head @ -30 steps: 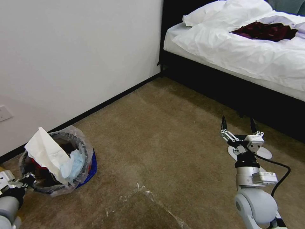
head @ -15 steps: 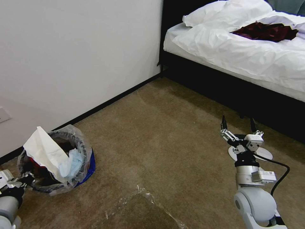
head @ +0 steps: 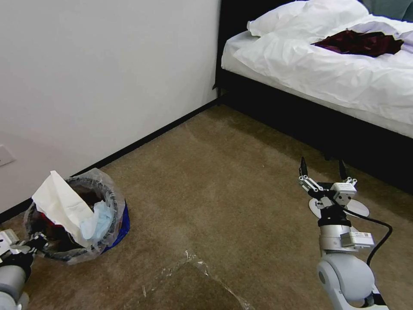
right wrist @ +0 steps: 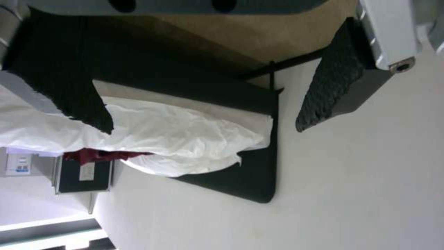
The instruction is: Pick up the trash bin and place the garbage on the floor into it.
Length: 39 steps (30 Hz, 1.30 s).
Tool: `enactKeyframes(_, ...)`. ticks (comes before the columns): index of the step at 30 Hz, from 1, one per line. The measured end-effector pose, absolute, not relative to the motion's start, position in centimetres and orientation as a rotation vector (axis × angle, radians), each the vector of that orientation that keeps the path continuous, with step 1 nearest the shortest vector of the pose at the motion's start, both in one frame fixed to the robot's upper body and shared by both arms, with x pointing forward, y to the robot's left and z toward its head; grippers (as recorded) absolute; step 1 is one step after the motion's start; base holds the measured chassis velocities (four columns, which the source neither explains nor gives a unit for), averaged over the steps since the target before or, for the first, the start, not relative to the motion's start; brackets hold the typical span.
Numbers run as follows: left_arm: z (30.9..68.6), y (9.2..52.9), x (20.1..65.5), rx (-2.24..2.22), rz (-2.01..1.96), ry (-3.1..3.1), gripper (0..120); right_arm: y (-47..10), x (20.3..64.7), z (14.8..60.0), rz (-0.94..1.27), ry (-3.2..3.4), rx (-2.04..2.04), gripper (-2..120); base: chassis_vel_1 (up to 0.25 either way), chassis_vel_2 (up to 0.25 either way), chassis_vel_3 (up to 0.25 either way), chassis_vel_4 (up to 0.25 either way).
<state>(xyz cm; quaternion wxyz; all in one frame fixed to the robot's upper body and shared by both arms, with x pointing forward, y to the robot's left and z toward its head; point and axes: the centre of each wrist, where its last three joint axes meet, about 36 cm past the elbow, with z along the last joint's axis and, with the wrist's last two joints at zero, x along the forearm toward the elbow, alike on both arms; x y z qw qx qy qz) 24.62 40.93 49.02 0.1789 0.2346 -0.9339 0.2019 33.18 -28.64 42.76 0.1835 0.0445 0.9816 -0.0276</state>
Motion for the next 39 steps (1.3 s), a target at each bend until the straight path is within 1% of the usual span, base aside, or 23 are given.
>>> enactKeyframes(39, 49.27, 40.58, 24.95, 0.631, 0.573, -2.657, 0, -29.61, 33.25, 42.81, -0.105, 2.764, 0.147, 100, 0.0, 0.0, 0.0, 0.0)
